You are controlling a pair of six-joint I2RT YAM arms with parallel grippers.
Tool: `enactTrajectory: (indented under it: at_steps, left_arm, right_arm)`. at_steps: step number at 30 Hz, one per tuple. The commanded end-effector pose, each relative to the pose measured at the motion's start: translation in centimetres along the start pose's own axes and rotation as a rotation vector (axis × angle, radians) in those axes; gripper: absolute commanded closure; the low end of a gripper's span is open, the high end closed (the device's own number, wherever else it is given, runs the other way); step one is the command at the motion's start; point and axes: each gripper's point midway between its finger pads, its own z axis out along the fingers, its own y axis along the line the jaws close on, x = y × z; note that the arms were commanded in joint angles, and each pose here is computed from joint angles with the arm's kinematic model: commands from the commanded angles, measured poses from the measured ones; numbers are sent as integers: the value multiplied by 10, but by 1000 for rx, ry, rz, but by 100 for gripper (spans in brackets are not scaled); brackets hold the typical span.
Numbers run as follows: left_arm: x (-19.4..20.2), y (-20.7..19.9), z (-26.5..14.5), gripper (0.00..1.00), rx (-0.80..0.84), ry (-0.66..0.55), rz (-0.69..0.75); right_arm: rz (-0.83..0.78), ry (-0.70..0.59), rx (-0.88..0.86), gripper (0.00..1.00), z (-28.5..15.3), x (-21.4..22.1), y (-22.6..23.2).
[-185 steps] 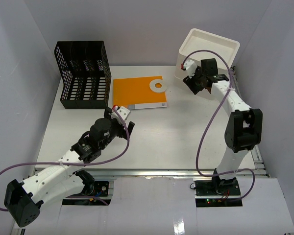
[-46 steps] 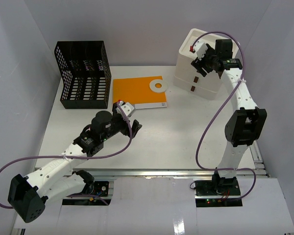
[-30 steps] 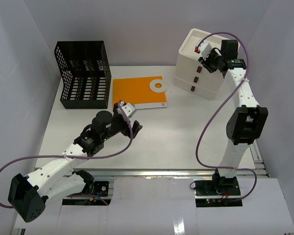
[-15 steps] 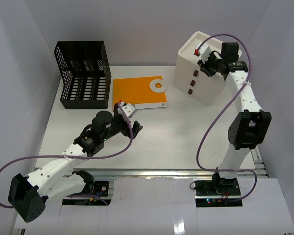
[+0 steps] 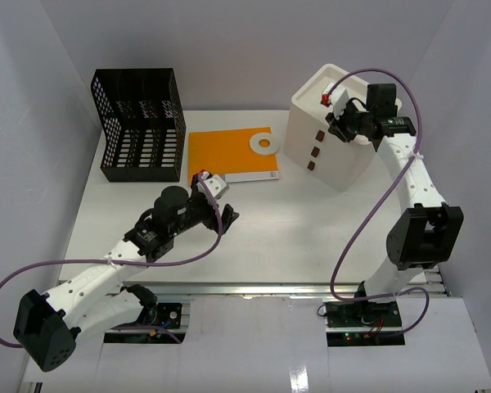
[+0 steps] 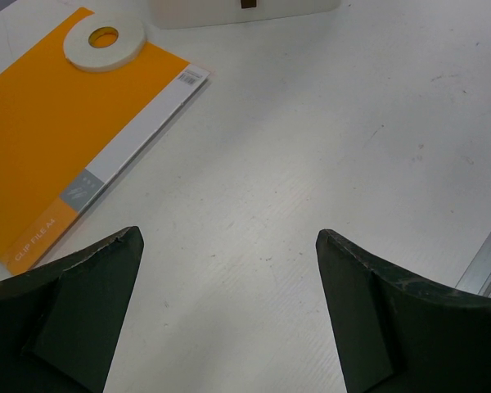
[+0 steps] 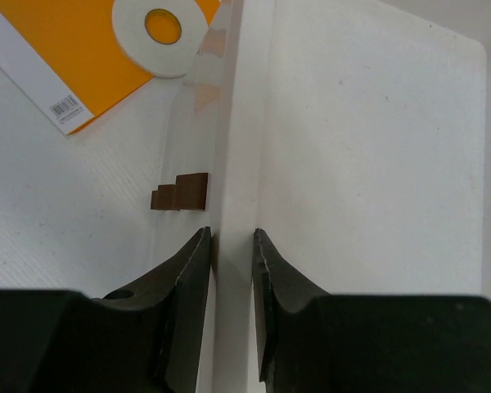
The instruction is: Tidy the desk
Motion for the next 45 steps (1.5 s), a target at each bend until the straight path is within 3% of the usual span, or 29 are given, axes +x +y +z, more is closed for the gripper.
enactTrajectory:
  at_steps: [1,9,12,16,20,24,25,29,38,45]
  left_arm:
    - [1,-17,6,2,100,-21,-18]
    - [-21,-48,45,2,281,-108,-253]
    - [-28,-44,73,2,275,-131,-323]
    - [-17,-42,126,2,278,-105,-393]
    - [-25,-42,175,2,253,-128,-390]
    - [-6,-43,224,2,172,-116,-353]
    - [-18,-42,233,5,164,-144,-333]
    - [-1,-36,275,13,93,-117,-327]
    - [16,-25,325,13,-6,-140,-311]
    - [22,-16,346,18,-61,-151,-302]
  right_arm:
    - [55,18,-157,92,-8,10,55]
    - [75,9,-175,92,-15,11,69]
    - [103,16,-155,92,-13,13,66]
    - [144,11,-118,80,-11,12,61]
    - [165,-23,-107,68,-11,7,62]
    - [210,-56,-104,65,-9,6,64]
    - [216,-72,-112,64,-9,3,66]
    - [252,-84,-139,63,-4,5,73]
    - [246,-92,-146,62,-4,5,76]
    - [242,-100,-167,62,-3,6,81]
